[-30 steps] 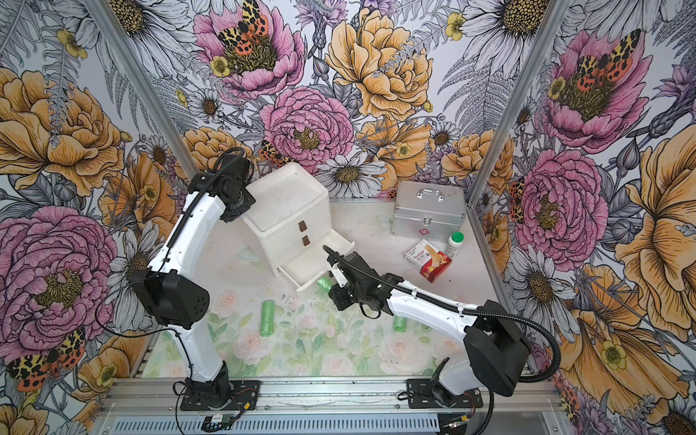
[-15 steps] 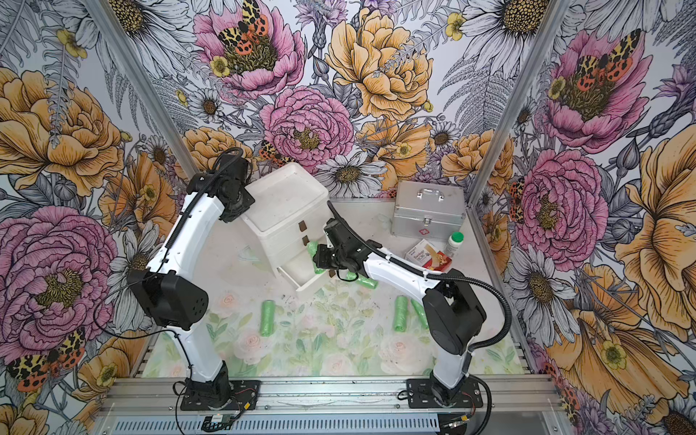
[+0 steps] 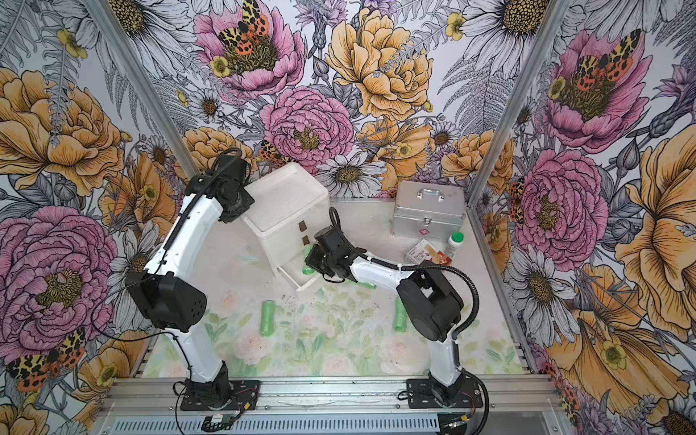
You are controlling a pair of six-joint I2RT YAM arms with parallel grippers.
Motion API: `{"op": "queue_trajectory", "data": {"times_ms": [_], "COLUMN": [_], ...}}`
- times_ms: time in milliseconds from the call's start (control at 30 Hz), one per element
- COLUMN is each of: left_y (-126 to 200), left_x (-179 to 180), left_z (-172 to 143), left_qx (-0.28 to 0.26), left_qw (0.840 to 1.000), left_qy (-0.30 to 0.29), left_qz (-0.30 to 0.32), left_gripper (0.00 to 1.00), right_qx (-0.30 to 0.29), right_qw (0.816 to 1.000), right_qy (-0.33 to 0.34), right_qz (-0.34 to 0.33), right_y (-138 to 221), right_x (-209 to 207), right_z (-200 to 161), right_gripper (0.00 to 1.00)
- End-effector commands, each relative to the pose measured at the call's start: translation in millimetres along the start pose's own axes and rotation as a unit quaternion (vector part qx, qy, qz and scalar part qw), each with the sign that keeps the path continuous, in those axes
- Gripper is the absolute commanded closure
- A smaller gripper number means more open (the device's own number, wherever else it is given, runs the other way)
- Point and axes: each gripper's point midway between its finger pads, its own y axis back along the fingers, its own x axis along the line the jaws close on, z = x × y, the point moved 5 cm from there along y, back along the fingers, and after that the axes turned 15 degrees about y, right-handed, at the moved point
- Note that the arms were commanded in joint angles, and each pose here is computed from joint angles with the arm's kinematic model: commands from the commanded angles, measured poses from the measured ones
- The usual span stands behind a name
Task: Sort the rolls of trash bags by color and place them into the drawer
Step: Place the roll of trash bags in the drawer, then pick up the roll of trash bags from the center of the board.
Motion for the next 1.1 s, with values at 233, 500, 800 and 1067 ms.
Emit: {"op": "queue_trajectory", "data": {"times_ms": [233,500,800,1067], "left_y": [-23.5,-23.3,-22.2,-17.0], "left_x": [21.8,20.3,18.3,19.5], "left_z": [-45.5,-45.0,-47.3,-45.5], "left_qx": [0.135,0.136,0.137,0.134], "left_qw": [0.99,0.99,0.99,0.99], "left_qy": [-0.001,0.003,0.005,0.002], "left_qz": [0.048,0.044,0.042,0.037], "left_gripper": [1.0,1.0,1.0,1.0], "right_qx": [-0.027,-0.025,0.041,0.085], "right_qw": [0.999,0.996,0.981,0.974], "right_qy": [0.001,0.089,0.19,0.209], "right_qz": [0.022,0.015,-0.003,-0.033], "right_y": [1.9,35.9,19.4,-33.4], "right_x": [10.6,35.7,75.7,71.7], "right_z": [4.1,-9.6,-86.8,-131.0], "right_gripper": [0.29,0.29,0.3,0.3]}}
